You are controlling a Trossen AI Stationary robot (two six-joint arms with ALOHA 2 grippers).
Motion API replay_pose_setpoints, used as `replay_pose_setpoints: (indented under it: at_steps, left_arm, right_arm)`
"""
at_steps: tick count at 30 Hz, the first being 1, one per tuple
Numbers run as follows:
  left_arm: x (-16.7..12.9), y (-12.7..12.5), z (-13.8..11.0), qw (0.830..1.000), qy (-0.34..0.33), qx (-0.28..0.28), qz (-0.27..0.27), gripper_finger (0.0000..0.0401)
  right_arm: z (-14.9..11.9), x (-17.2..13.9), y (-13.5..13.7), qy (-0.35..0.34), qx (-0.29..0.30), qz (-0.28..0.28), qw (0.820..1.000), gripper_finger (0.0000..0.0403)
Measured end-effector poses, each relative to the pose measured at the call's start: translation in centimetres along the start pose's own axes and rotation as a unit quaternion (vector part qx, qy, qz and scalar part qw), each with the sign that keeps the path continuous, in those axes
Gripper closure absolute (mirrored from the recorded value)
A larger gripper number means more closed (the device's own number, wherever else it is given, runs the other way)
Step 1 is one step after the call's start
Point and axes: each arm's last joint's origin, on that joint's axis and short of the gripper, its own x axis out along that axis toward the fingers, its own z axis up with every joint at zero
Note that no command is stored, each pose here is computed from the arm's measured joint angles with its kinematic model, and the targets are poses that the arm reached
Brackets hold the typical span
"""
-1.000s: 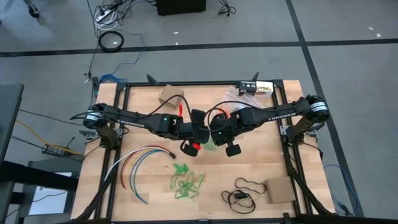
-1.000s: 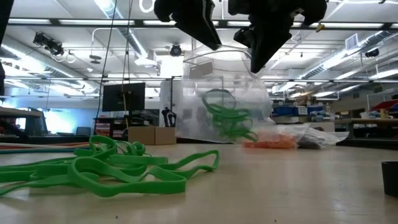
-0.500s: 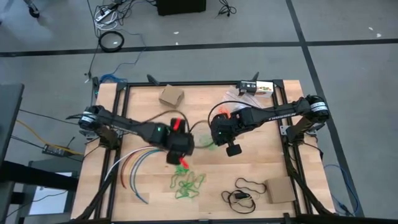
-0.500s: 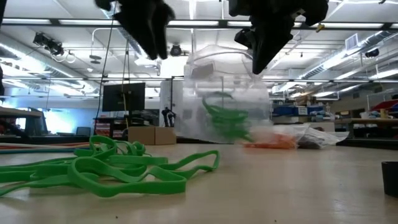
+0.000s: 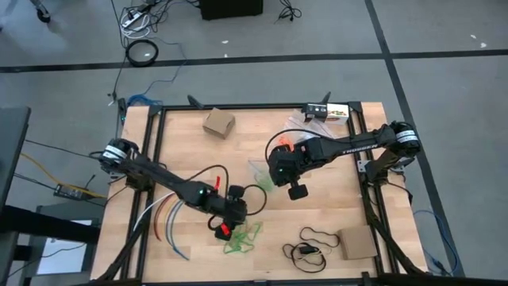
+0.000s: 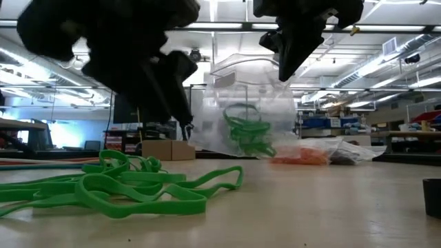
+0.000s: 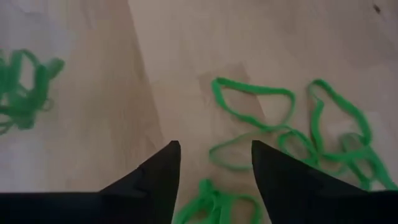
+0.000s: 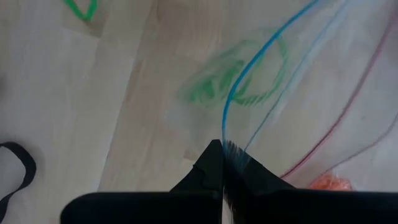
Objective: Sort rubber bands
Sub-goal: Put the green rubber band into the transparent zip bag
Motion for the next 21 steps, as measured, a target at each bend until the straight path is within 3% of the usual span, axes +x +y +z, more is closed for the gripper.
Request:
replay_pose_setpoints:
  at_steps: [9, 13, 15, 18, 21]
  left_arm:
    - [4.0, 0.1, -2.1, 1.0, 0.01, -0.006, -0.023, 0.0227]
    - [5.1, 0.0, -2.1, 0.999, 0.032, -0.002, 0.008, 0.0244]
    - [5.2, 0.2, -2.1, 0.998, 0.059, 0.006, 0.035, 0.0277]
    - [5.0, 0.3, -2.0, 0.994, 0.089, 0.034, 0.051, 0.0369]
    - [4.4, 0.4, -1.4, 0.991, 0.105, 0.062, 0.048, 0.0393]
  right_arm:
    - [0.1, 0.0, 0.1, -0.002, 0.003, 0.0, 1.0, 0.0403]
    - [0.1, 0.0, 0.1, -0.003, 0.003, 0.0, 1.0, 0.0403]
    - [0.1, 0.0, 0.1, -0.003, 0.004, 0.001, 1.0, 0.0403]
    - [0.1, 0.0, 0.1, -0.003, 0.004, 0.002, 1.0, 0.0403]
    - [0.1, 0.0, 0.1, -0.003, 0.004, 0.002, 1.0, 0.0403]
